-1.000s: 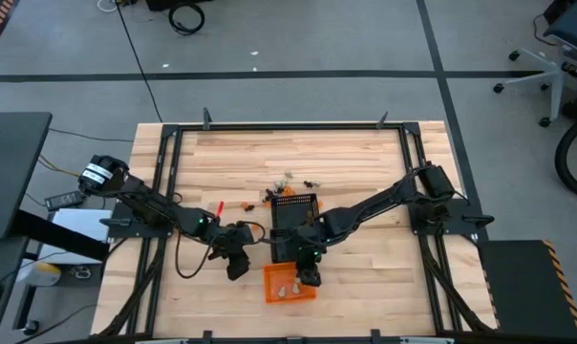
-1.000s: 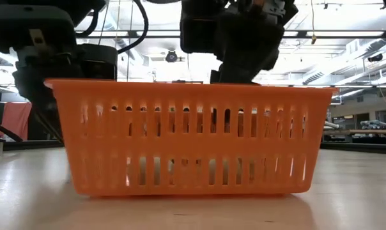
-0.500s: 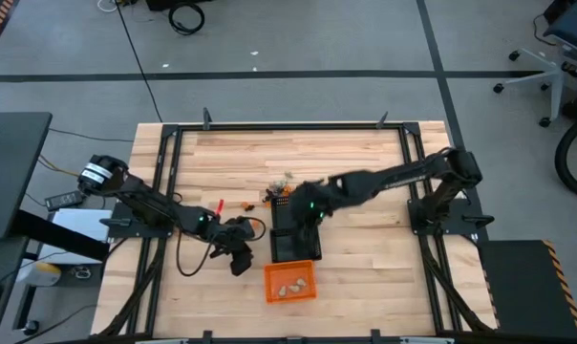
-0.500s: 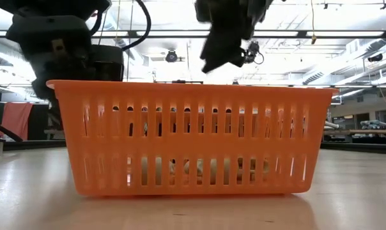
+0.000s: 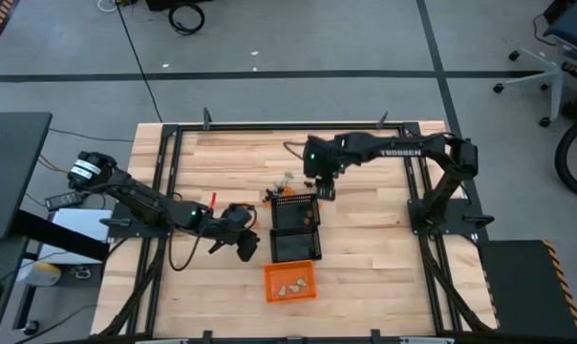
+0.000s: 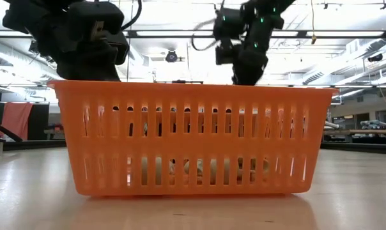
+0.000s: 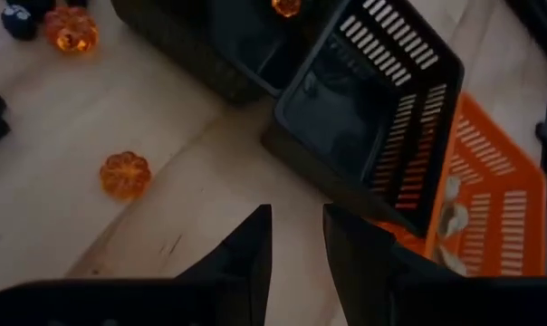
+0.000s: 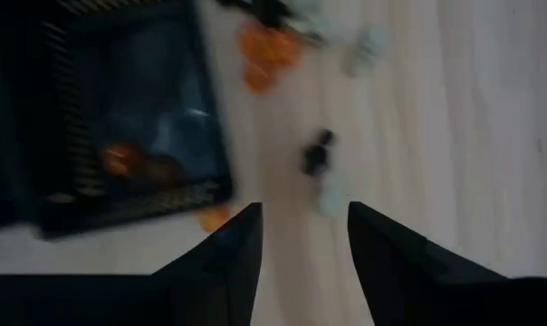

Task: Sort Halloween decoration
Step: Put the white skull toy into the orange bin

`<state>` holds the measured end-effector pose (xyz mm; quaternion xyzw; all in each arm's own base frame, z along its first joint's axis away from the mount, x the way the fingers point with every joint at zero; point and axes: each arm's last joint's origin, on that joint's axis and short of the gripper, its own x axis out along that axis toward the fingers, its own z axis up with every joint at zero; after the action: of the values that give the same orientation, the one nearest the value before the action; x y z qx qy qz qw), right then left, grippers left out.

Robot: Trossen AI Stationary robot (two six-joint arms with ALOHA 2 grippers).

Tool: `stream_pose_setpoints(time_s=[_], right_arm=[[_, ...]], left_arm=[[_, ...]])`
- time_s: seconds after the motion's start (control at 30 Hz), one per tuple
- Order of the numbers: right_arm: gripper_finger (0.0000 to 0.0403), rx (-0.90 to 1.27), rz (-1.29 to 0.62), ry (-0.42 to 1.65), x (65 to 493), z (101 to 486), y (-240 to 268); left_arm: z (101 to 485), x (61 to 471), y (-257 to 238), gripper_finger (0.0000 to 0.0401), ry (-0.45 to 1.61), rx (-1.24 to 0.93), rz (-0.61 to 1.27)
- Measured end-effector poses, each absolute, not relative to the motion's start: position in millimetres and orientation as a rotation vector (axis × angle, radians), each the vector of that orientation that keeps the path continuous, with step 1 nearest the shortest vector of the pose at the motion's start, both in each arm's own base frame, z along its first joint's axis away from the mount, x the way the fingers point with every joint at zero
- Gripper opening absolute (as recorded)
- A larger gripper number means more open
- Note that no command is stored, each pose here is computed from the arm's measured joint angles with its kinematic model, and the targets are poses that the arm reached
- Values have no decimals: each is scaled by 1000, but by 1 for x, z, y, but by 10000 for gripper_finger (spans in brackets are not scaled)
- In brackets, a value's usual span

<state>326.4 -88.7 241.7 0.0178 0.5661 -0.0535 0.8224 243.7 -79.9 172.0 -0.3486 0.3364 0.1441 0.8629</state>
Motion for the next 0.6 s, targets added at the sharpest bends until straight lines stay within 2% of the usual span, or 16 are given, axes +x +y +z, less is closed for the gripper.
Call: stream_pose_setpoints(time_s=[0.33,0.6], right_arm=[[197,45,-44,1261,299,199,-121],[221,-66,-5,1153,300,179,-124]], left_arm=[[173,245,-76,109,596,-874,457],[179,249,-74,109,441,-913,532]])
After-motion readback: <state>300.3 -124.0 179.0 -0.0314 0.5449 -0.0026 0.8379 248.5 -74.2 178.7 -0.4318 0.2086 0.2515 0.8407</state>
